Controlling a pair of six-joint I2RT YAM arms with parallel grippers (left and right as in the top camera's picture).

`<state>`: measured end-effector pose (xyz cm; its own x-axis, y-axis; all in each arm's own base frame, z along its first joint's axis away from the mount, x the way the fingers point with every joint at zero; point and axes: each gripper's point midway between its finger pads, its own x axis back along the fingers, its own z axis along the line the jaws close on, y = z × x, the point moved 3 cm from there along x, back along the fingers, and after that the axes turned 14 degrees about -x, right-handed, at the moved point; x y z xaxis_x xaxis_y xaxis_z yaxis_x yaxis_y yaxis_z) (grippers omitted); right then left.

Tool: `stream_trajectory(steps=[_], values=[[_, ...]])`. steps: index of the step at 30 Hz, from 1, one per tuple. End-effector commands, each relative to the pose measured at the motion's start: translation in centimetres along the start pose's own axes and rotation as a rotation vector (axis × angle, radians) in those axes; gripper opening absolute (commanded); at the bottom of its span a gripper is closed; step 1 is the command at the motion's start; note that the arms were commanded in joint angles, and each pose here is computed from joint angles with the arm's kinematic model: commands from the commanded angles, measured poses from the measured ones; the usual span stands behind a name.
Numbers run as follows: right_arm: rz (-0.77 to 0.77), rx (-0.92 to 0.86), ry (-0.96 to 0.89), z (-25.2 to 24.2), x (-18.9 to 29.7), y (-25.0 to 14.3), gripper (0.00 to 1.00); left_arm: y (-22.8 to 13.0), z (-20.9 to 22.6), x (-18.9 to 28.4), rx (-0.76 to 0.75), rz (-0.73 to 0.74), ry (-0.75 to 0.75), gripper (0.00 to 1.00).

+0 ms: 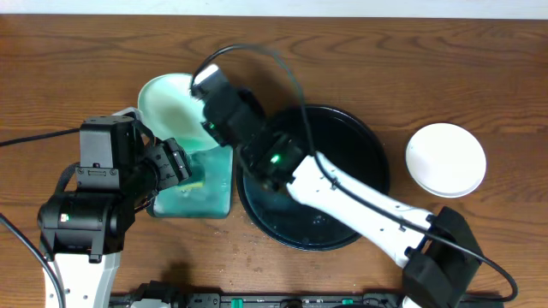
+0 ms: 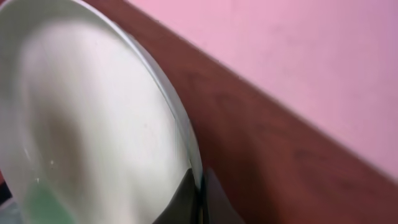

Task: Clean dirty plates on tray and stack at the side
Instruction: 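Lift the pale green plate with the right gripper over the water tray, then hold the plate tilted over the water tray to drain it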

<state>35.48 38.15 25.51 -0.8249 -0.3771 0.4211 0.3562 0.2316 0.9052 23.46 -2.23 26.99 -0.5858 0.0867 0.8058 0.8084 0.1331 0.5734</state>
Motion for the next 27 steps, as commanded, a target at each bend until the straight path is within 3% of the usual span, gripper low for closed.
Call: stream_trajectory(steps=[1, 8, 27], values=[[-0.082, 0.161, -0.156, -0.3, 2.2, 2.1, 0.01, 0.4, 0.0, 0.3, -0.004, -0.011, -0.002, 0.8], [-0.156, 0.27, -0.292, 1.0, 4.6, 3.4, 0.01, 0.3, 0.0, 0.3, -0.003, -0.011, -0.002, 0.79], [-0.178, 0.291, -0.324, 1.4, 5.3, 3.9, 0.01, 0.3, 0.0, 0.3, -0.003, -0.011, -0.002, 0.79]])
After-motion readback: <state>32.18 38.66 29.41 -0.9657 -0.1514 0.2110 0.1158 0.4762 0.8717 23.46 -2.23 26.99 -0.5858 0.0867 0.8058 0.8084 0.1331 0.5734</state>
